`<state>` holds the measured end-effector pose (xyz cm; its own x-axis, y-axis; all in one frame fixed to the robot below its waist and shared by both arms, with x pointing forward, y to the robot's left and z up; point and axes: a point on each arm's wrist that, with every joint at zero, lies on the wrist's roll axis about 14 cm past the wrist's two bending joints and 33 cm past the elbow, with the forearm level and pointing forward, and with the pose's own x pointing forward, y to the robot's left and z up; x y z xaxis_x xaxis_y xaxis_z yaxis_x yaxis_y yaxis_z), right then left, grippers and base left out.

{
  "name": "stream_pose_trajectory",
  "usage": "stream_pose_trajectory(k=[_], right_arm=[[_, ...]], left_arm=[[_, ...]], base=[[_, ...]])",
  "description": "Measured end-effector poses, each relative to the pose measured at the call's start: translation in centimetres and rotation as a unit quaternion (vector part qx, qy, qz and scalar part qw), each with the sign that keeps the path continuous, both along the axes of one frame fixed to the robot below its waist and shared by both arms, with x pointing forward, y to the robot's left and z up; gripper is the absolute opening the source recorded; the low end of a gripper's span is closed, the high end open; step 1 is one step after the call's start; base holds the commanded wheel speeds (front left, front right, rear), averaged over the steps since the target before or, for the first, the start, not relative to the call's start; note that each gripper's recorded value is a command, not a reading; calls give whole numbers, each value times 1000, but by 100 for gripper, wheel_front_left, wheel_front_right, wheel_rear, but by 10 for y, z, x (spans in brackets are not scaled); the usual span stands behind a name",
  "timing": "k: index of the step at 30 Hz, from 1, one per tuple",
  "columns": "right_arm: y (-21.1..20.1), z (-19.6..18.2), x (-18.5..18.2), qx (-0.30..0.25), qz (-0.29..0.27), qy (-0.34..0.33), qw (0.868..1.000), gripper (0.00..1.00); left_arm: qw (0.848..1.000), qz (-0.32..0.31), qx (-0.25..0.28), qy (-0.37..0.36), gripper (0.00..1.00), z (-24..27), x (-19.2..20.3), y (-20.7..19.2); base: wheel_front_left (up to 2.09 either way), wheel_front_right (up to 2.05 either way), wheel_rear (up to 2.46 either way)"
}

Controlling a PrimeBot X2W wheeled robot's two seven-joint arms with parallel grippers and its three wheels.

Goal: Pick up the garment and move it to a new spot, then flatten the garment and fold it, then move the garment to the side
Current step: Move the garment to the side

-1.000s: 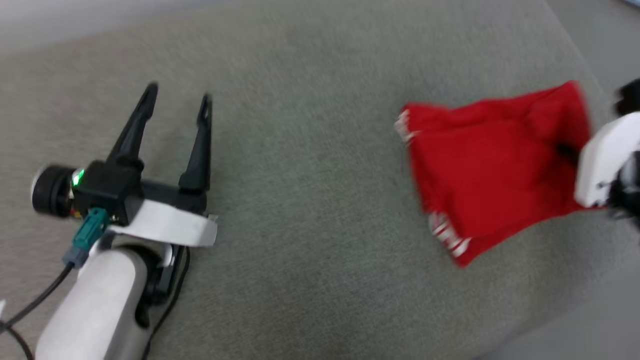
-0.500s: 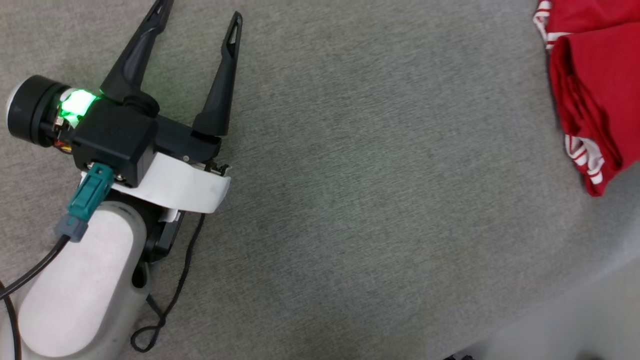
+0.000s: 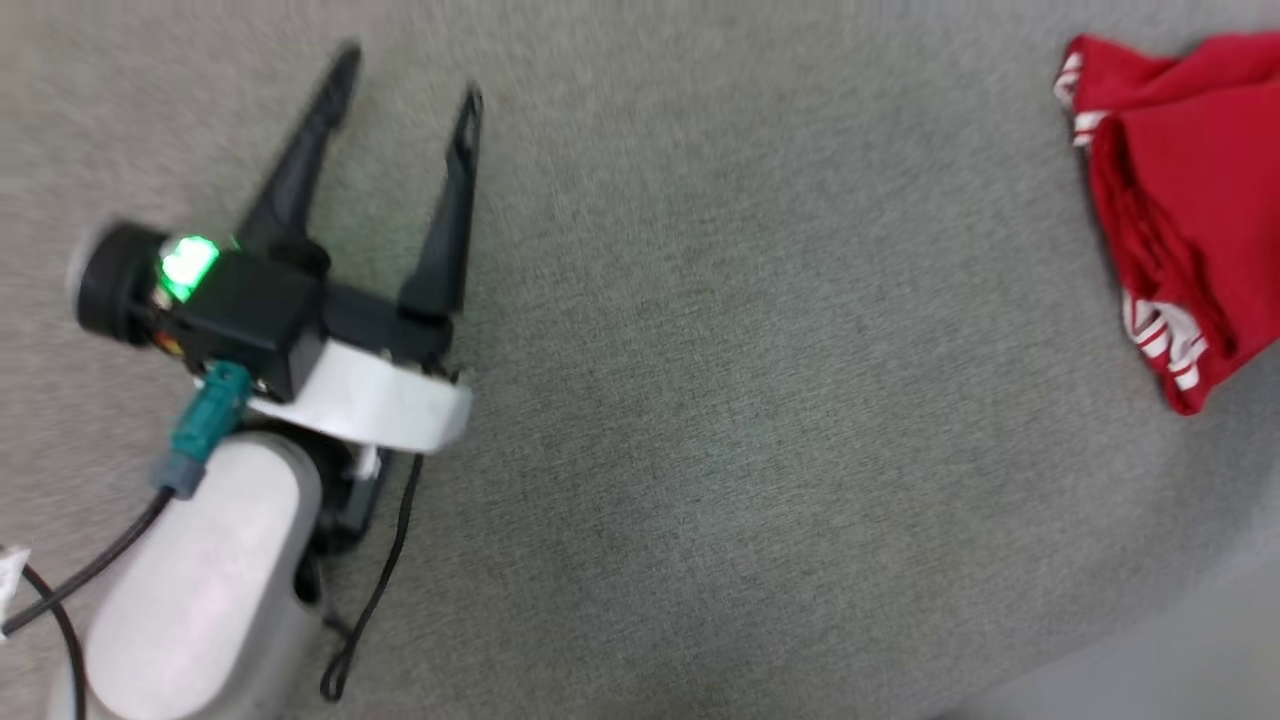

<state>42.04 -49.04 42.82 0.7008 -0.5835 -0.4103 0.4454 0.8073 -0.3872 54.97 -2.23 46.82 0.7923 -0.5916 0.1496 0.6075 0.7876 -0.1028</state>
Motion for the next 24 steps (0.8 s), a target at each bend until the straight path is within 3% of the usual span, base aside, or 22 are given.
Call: stream_pose_trajectory(k=[7, 14, 19, 24], right_arm=[[13, 18, -32, 1, 20, -38, 999, 100], [61, 11, -57, 53, 55, -78, 994, 100], [114, 16, -47, 88, 112, -115, 983, 100], [176, 32, -22, 112, 191, -154, 963, 100]], left_arm=[[999, 32, 7, 15, 100, 14, -34, 22], [994, 104, 8, 23, 100, 36, -69, 66], [986, 161, 11, 30, 100, 45, -95, 105], [975, 217, 21, 37, 100, 46, -117, 146]], base=[[0, 0, 0], [0, 0, 0], [0, 0, 0], [0, 0, 0]])
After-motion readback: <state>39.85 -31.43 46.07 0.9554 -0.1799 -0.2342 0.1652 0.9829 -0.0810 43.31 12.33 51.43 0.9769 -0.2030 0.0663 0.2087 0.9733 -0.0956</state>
